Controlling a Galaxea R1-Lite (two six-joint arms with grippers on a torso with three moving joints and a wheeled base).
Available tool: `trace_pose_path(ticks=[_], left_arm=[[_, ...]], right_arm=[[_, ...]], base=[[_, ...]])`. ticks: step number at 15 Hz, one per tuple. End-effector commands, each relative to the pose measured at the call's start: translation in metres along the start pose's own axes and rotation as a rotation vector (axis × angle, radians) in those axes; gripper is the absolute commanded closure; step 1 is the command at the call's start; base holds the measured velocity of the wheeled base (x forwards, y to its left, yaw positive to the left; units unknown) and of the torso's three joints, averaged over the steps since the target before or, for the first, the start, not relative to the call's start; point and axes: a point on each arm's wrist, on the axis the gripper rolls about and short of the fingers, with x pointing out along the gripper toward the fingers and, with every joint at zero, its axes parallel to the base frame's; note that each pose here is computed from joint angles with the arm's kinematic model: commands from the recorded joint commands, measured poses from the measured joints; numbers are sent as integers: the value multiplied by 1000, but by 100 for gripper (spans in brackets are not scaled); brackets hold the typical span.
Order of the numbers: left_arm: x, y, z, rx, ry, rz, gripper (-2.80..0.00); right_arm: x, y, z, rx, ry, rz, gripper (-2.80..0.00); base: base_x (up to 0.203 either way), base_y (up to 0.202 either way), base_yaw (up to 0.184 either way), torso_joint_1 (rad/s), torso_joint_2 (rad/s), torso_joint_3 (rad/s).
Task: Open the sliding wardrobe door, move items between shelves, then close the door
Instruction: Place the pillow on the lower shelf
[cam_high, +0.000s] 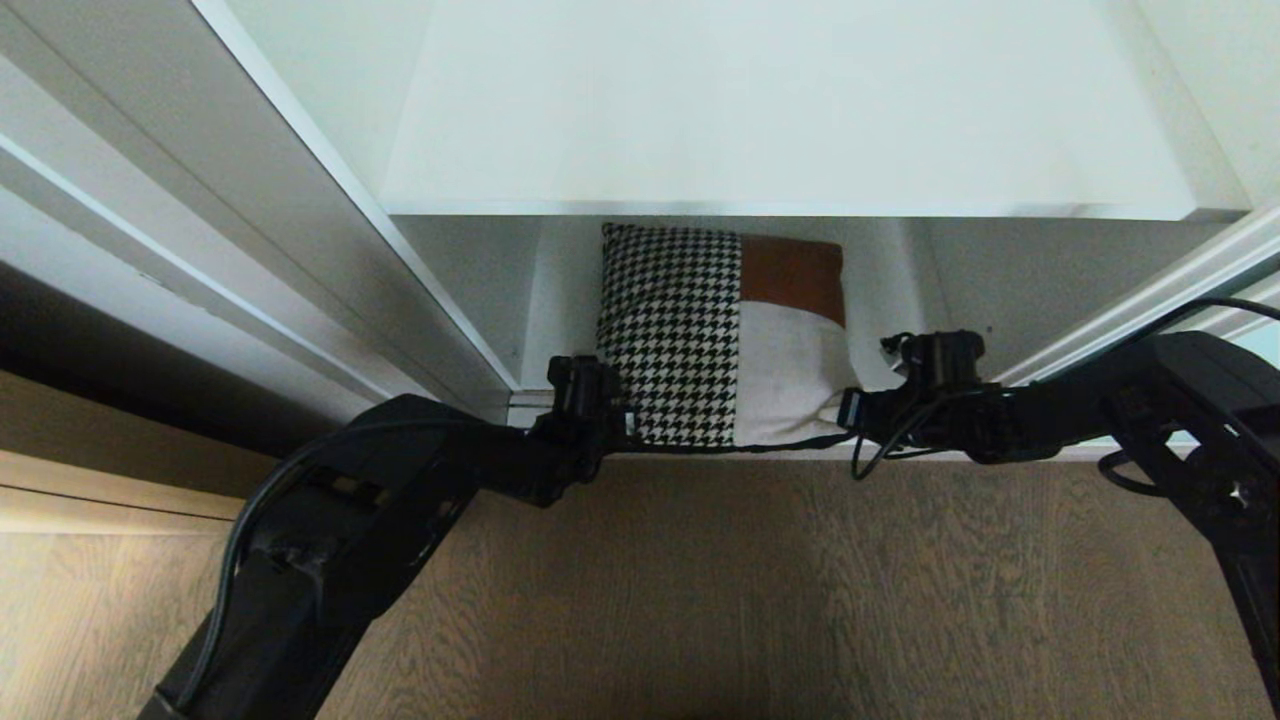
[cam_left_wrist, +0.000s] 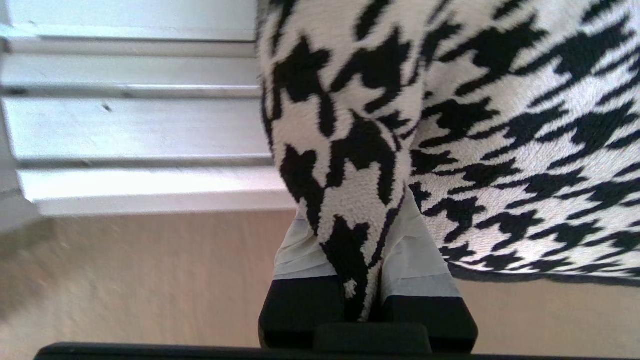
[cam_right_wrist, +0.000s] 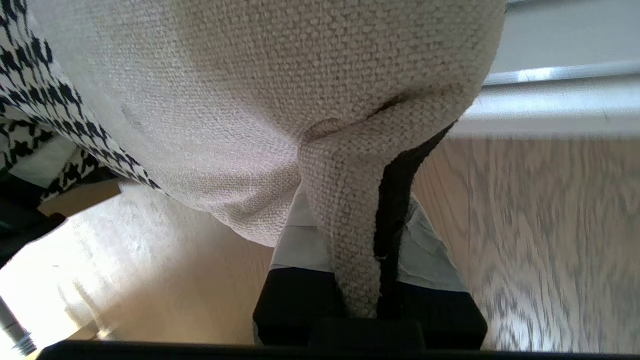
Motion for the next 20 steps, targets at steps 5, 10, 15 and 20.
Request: trace_pose_path(ticks=[5, 10, 15, 20], left_arm=[[10, 2, -1, 29, -36, 12, 0], [16, 5, -7, 58, -95, 33, 0], [16, 9, 2, 44, -142, 55, 0], [15, 10, 6, 33, -175, 55, 0]], right_arm=[[13, -4, 0, -34, 15, -10, 0], [25, -12, 11, -45, -58, -47, 0], [26, -8, 21, -59, -113, -59, 0], [24, -2, 29, -69, -135, -45, 0]], base=[[0, 0, 0, 0, 0, 0], [0, 0, 0, 0, 0, 0], [0, 0, 0, 0, 0, 0], [0, 0, 0, 0, 0, 0]])
